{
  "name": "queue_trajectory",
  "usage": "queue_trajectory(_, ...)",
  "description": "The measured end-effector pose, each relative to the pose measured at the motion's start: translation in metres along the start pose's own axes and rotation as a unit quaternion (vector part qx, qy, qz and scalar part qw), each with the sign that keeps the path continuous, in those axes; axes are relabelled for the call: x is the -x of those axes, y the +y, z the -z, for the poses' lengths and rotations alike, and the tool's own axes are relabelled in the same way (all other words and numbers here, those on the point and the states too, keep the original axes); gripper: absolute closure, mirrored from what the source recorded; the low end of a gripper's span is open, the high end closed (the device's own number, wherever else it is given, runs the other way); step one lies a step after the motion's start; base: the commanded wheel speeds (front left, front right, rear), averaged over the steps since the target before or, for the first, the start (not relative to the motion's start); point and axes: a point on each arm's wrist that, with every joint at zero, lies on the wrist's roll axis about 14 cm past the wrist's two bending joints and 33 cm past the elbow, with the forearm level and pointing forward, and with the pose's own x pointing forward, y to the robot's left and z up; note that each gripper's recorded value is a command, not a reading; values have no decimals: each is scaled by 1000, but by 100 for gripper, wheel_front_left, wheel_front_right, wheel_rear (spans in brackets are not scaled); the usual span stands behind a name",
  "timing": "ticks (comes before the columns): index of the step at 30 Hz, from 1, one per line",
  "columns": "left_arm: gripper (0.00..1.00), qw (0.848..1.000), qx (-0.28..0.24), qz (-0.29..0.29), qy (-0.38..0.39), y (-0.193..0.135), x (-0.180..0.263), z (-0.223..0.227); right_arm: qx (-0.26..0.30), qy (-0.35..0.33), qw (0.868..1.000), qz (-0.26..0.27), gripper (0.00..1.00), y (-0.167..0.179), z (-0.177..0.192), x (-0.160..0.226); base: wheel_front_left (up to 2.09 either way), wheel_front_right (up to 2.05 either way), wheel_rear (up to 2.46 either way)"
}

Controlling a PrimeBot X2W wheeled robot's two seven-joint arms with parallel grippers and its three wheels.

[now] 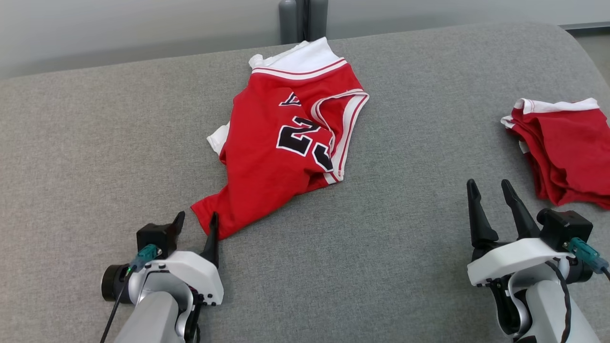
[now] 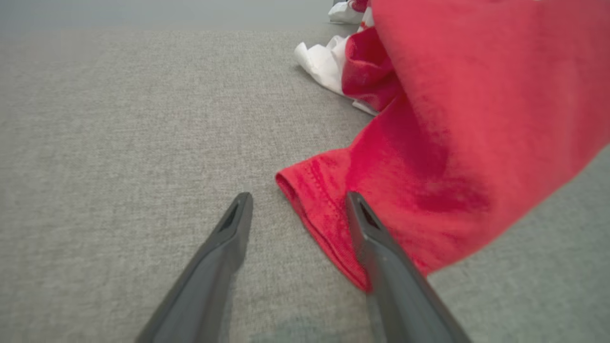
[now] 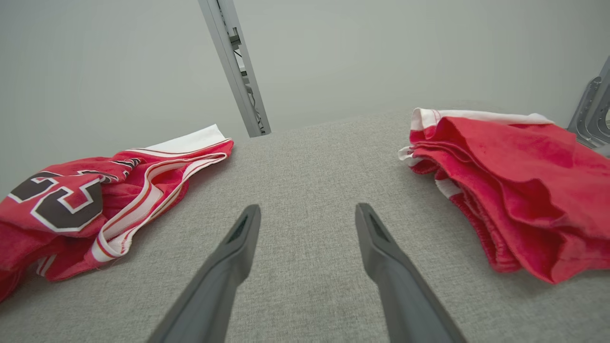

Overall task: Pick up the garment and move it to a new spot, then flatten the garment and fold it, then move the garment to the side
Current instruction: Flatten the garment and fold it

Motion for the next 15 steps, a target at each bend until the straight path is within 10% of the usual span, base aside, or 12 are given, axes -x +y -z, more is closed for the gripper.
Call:
queue_trajectory(7,0,999,-14,7,30,0,-4,13,0,2,1000,2,0,-1,2,0,0,0,0)
queue_trajectory(8,100,999,-20,14,32,-2,-5,13,0,2,1000,2,0,-1,1,0,0,0,0)
queue_trajectory(15,100,999,-35,38,-4,-17,-6,-11,-5,-4,1000,3,0,-1,-3,1,0,0,0)
